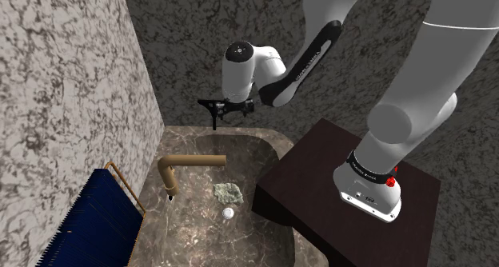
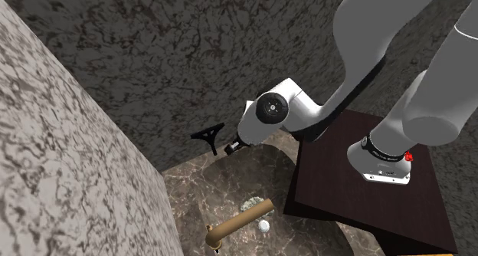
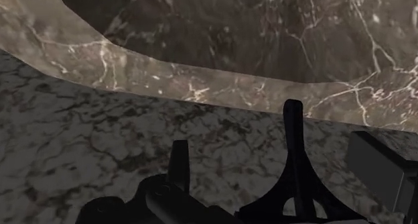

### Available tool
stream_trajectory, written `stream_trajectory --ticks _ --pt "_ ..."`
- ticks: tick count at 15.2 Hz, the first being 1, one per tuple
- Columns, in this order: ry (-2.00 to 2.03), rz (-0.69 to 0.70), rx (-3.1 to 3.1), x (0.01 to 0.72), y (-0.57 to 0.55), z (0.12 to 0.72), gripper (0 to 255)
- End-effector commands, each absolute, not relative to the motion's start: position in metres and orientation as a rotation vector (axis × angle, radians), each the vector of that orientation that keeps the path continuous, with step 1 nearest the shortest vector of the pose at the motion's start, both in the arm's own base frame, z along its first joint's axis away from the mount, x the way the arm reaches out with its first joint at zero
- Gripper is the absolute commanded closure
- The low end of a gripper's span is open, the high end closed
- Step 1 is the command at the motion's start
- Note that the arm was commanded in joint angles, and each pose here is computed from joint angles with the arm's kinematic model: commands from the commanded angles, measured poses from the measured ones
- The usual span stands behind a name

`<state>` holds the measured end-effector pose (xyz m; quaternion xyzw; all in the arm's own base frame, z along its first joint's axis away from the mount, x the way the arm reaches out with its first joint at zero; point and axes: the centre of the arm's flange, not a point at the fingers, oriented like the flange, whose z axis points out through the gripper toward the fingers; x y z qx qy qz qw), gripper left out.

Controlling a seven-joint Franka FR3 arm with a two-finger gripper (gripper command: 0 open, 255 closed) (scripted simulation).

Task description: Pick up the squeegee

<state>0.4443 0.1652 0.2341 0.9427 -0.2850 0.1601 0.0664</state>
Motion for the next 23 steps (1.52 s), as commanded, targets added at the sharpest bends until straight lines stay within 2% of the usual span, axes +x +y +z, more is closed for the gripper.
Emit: stream_trajectory --ticks 1,11,20,21,23 --pt "-0.904 0.531 2.809 0.460 0.172 0.211 0" --pt "-1.099 0.699 2.645 0.545 0.195 0.116 0" --pt "-1.099 0.699 2.645 0.544 0.195 0.076 0" --pt "-1.099 0.699 2.645 0.544 0.195 0.076 255" --pt "-1.099 0.699 2.645 0.546 0.195 0.076 255"
